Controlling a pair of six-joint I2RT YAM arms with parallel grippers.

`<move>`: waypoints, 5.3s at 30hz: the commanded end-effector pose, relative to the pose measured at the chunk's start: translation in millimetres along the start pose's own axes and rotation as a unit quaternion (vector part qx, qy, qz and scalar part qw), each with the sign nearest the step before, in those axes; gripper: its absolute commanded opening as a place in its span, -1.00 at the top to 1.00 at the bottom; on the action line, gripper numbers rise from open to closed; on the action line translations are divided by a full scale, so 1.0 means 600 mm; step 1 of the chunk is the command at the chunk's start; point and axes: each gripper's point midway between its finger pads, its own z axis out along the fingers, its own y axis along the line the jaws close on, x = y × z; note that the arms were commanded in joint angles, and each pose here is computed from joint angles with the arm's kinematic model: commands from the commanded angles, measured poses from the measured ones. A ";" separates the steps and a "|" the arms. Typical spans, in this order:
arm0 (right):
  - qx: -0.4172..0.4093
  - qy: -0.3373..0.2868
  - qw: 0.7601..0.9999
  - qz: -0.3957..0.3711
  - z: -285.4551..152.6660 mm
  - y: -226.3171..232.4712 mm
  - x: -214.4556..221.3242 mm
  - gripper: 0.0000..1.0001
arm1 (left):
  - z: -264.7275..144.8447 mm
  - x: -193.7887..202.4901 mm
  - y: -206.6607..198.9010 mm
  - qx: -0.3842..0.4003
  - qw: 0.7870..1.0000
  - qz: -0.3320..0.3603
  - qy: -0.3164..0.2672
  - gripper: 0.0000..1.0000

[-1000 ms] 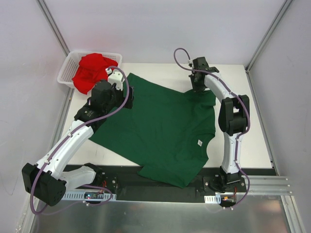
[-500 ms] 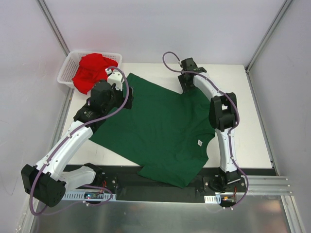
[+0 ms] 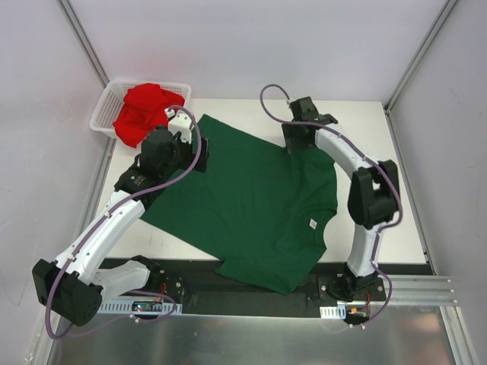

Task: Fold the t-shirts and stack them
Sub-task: Flatten out the tshirt

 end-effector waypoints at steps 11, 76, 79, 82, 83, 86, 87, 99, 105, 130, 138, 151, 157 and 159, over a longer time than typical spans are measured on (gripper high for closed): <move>-0.128 0.019 0.990 0.061 -0.157 0.092 0.141 -0.73 | 0.193 0.060 -0.025 0.006 0.996 0.004 0.092 -0.95; -0.225 0.134 0.965 0.029 -0.010 0.195 0.186 -0.89 | 0.389 0.260 0.039 -0.044 0.911 0.238 0.334 -0.97; -0.186 0.133 0.973 0.020 -0.007 0.163 0.178 -0.90 | 0.382 0.274 0.044 -0.047 0.905 0.238 0.349 -0.97; -0.150 0.130 0.980 0.015 -0.001 0.134 0.162 -0.91 | 0.377 0.283 0.044 -0.049 0.902 0.236 0.359 -0.97; -0.140 0.125 0.982 0.018 -0.001 0.126 0.150 -0.91 | 0.374 0.284 0.044 -0.050 0.901 0.234 0.361 -0.96; -0.118 0.129 0.984 0.023 0.006 0.104 0.142 -0.92 | 0.364 0.293 0.048 -0.054 0.897 0.232 0.372 -0.97; -0.111 0.128 0.985 0.026 0.005 0.095 0.134 -0.92 | 0.360 0.294 0.048 -0.054 0.896 0.232 0.375 -0.97; -0.105 0.148 0.983 0.034 0.021 0.084 0.139 -0.93 | 0.345 0.316 0.047 -0.046 0.892 0.220 0.392 -0.96; -0.048 0.159 0.986 0.029 0.030 0.052 0.142 -0.93 | 0.345 0.314 0.045 -0.043 0.894 0.218 0.390 -0.96; 0.065 0.137 0.988 0.004 0.067 -0.013 0.104 -0.95 | 0.345 0.308 0.050 -0.042 0.896 0.213 0.387 -0.96; 0.065 0.125 0.990 -0.005 0.077 -0.022 0.077 -0.96 | 0.343 0.311 0.050 -0.040 0.895 0.214 0.389 -0.96; 0.104 0.141 0.982 -0.063 0.108 -0.054 0.056 -0.96 | 0.332 0.325 0.046 -0.031 0.892 0.208 0.400 -0.96; 0.120 0.140 0.980 -0.070 0.120 -0.076 0.044 -0.99 | 0.320 0.329 0.043 -0.028 0.891 0.199 0.408 -0.96; 0.123 0.135 0.981 -0.064 0.122 -0.085 0.035 -1.00 | 0.313 0.334 0.040 -0.029 0.890 0.193 0.411 -0.96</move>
